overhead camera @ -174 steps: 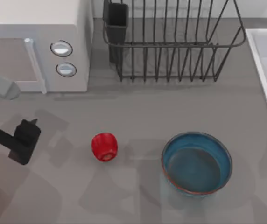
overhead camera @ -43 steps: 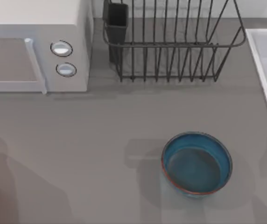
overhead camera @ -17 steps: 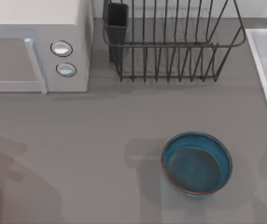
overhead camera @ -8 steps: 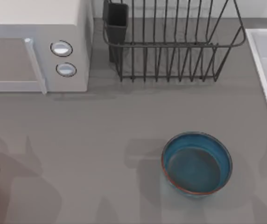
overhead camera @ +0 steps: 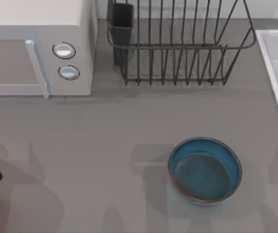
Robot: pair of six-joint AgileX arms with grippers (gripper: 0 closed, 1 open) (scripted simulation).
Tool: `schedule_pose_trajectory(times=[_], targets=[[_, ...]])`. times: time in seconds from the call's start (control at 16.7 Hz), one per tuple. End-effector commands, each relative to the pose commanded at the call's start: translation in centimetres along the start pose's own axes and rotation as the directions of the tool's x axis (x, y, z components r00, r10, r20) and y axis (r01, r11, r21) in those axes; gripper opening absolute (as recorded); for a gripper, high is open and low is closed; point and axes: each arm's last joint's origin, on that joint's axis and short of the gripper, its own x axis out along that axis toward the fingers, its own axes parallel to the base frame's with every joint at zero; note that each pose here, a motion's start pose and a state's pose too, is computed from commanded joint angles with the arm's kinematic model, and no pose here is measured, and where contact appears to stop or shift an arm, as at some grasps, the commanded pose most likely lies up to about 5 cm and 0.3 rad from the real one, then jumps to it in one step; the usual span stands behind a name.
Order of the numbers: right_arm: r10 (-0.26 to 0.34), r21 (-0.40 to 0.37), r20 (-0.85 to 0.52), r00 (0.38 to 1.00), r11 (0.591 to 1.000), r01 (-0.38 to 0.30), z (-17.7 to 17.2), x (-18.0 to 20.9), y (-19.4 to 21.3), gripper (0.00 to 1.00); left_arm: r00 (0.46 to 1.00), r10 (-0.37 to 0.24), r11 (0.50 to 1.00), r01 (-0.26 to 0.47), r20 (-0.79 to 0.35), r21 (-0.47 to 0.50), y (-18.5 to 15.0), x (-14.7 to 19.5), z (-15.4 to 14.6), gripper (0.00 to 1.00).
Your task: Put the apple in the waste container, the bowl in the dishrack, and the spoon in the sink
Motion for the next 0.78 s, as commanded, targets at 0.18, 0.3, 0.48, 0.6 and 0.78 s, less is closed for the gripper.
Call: schedule_pose_trajectory(times=[0.18,0.3,0.48,0.6,0.78], targets=[[0.045,0.041,-0.111,0.993,0.998,-0.04,2.1,0.2,0.5,1.0,1.0,0.0,1.0,0.0,0.0,0.0,0.0,0.0,0.0,1.0],[0.085,0.079,-0.232,0.969,0.995,-0.069,4.0,0.8,1.1,1.0,1.0,0.0,1.0,0.0,0.0,0.0,0.0,0.0,0.0,1.0],[0.141,0.135,-0.471,0.871,0.987,-0.087,6.4,3.0,2.5,1.0,1.0,0.0,1.0,0.0,0.0,0.0,0.0,0.0,0.0,1.0],[0.162,0.159,-0.634,0.756,0.984,-0.077,7.5,5.2,3.8,1.0,1.0,0.0,1.0,0.0,0.0,0.0,0.0,0.0,0.0,1.0],[0.157,0.159,-0.826,0.542,0.986,-0.043,8.3,8.8,6.3,1.0,1.0,0.0,1.0,0.0,0.0,0.0,0.0,0.0,0.0,1.0]])
